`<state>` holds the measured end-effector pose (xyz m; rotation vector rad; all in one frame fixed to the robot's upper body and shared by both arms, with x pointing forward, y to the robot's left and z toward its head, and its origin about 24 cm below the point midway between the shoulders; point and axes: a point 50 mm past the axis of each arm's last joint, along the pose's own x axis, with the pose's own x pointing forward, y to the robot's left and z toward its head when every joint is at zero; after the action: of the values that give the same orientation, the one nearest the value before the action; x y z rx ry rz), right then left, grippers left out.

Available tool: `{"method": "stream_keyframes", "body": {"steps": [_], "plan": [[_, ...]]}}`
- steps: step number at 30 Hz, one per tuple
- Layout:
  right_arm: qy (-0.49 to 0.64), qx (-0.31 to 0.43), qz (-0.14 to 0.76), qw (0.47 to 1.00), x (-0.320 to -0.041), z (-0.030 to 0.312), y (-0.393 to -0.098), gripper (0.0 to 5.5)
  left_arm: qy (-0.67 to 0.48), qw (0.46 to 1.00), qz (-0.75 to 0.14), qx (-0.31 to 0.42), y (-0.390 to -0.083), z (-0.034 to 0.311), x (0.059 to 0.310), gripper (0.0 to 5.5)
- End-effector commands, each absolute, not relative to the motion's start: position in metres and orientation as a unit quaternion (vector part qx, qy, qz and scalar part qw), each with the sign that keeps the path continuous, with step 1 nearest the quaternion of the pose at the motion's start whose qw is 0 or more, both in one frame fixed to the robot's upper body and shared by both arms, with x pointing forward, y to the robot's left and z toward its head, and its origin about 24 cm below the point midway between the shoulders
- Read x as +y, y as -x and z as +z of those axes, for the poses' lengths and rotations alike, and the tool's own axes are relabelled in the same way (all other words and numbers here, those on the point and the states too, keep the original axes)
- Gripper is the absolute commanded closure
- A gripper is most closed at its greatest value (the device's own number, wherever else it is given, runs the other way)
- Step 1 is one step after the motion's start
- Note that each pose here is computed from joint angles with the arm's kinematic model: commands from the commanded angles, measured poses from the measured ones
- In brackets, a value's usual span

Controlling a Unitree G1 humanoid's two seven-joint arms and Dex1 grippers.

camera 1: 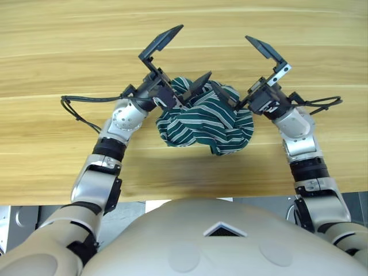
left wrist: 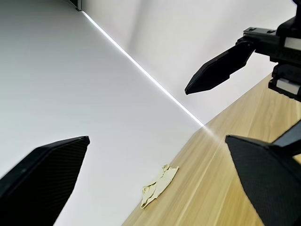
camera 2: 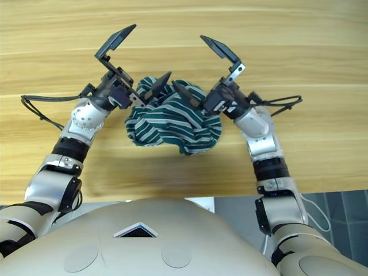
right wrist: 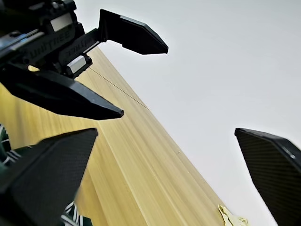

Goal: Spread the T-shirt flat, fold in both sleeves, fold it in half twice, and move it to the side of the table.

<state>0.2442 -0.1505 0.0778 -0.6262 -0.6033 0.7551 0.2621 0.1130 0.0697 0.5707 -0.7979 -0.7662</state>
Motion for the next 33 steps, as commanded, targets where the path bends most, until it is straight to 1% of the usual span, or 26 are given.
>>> {"method": "stream_keyframes", "body": {"steps": [1, 22, 33], "plan": [[0.295, -0.289, 0.356, 0.838, -0.1505, 0.0806, -0.2442, 0.1, -0.274, 0.81, -0.362, -0.371, -0.2624, 0.0691, 0.1128, 0.12], [0.299, -0.293, 0.359, 0.834, -0.1486, 0.0843, -0.2436, 0.1, -0.279, 0.804, -0.367, -0.375, -0.2644, 0.0719, 0.1104, 0.12], [0.3, -0.285, 0.362, 0.835, -0.1481, 0.0804, -0.2427, 0.1, -0.293, 0.8, -0.381, -0.358, -0.2626, 0.0631, 0.1071, 0.12]]}}
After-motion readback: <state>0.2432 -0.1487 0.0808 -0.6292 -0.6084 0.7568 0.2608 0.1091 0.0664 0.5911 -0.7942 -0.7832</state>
